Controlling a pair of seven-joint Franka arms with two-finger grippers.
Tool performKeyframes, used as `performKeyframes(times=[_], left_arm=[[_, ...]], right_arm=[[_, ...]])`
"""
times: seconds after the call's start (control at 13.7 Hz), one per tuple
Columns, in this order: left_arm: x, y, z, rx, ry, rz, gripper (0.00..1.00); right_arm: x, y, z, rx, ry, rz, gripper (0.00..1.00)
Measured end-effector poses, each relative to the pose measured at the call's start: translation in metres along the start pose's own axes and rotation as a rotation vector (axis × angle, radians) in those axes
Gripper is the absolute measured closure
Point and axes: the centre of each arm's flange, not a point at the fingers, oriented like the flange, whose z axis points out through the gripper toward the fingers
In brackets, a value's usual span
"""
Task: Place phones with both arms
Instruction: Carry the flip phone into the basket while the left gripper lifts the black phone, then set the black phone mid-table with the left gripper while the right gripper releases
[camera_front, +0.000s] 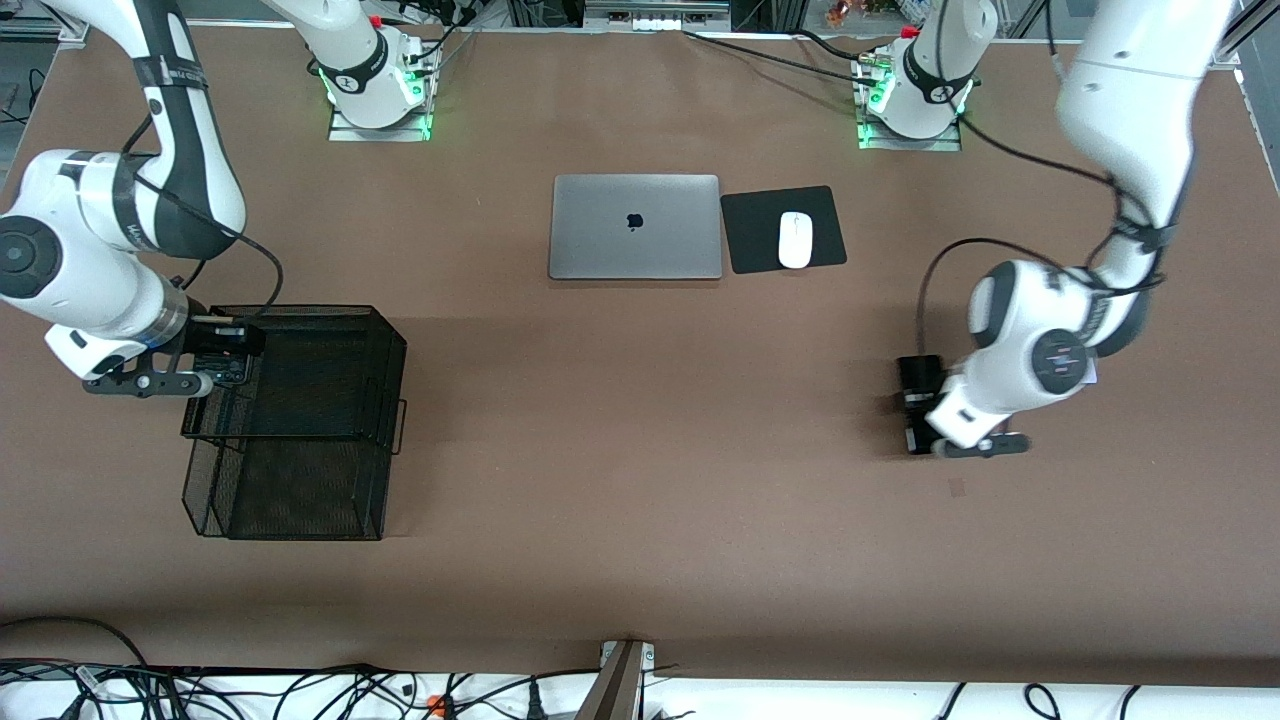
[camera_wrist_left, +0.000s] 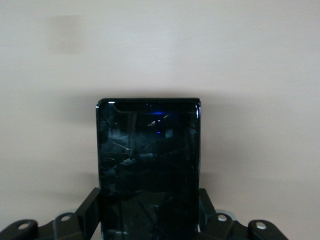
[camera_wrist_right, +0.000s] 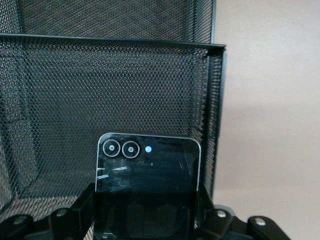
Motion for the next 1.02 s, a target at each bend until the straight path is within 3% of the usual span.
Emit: performKeyframes(times=[0.22, 0.44, 1.02], left_arm=[[-0.006, 0.092, -0.006, -0.015, 0.044, -0.027, 0.21], [-0.022, 0.180, -0.013, -0.063, 0.075, -0.050, 0.21], [-0.080, 0.349, 0.015, -0.137, 0.071, 0.037, 0.21]], right_arm=[[-0.003, 0.002, 0.010, 0.056, -0.001, 0.047, 0.19], [0.000, 0.008, 0.016, 0.055, 0.030, 0.064, 0.19], [0.006, 0.013, 0.041, 0.096, 0.030, 0.122, 0.18]])
